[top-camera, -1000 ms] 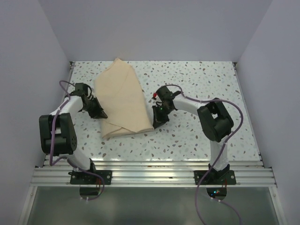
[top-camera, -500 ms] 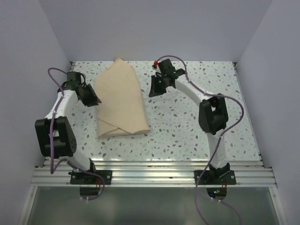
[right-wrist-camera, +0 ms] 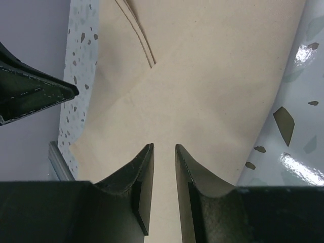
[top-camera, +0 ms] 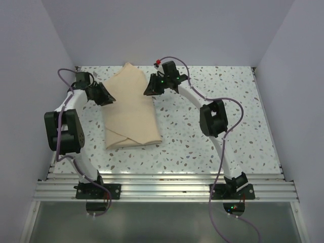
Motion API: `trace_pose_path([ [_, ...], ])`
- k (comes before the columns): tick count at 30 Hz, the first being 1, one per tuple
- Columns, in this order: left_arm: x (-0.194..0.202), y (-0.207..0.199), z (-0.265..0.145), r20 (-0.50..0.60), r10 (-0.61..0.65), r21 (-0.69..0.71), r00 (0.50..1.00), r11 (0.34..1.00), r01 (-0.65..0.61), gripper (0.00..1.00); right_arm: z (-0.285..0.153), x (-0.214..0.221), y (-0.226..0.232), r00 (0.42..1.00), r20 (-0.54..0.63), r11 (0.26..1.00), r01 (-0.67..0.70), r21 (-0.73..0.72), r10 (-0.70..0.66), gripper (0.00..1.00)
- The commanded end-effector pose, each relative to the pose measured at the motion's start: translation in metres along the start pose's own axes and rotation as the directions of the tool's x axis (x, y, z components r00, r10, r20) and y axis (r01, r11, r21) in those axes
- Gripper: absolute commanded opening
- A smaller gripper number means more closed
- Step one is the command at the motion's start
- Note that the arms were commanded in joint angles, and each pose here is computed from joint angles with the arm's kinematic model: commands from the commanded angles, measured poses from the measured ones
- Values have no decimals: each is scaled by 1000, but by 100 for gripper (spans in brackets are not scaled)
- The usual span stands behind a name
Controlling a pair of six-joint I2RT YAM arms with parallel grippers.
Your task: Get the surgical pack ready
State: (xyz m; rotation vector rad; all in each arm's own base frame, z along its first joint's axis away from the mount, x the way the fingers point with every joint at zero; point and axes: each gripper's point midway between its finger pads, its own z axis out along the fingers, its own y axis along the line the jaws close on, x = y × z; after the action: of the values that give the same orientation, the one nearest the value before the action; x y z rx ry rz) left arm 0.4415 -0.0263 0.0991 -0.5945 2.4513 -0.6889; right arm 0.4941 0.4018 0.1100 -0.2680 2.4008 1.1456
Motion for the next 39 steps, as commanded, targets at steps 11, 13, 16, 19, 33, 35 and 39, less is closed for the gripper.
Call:
trace_pose_path([
  [11, 32, 45, -72, -2, 26, -332, 1000, 943, -26, 47, -21, -8, 30, 999, 26, 998, -24, -61, 26, 39],
  [13, 50, 49, -80, -17, 12, -336, 1000, 942, -17, 47, -29, -4, 29, 999, 28, 998, -28, -47, 29, 39],
  [16, 69, 52, -81, -23, -17, -318, 1000, 948, 9, 49, -33, 1, 29, 1000, 22, 999, -21, -45, 22, 39],
  [19, 80, 54, -75, -50, -36, -309, 998, 951, 19, 49, -37, 4, 30, 1000, 10, 999, -10, -40, 10, 39],
  [33, 93, 61, -52, -110, -29, -322, 994, 947, -8, 33, -55, -1, 19, 1000, 27, 1000, -16, -21, 16, 38],
  [35, 91, 60, -50, -116, -28, -317, 993, 949, -10, 26, -54, -1, 17, 999, 26, 1000, -20, -17, 21, 38],
  [39, 80, 49, -54, -91, -9, -290, 996, 957, -18, 0, -55, -2, 14, 999, 28, 1000, -25, -11, 25, 38],
])
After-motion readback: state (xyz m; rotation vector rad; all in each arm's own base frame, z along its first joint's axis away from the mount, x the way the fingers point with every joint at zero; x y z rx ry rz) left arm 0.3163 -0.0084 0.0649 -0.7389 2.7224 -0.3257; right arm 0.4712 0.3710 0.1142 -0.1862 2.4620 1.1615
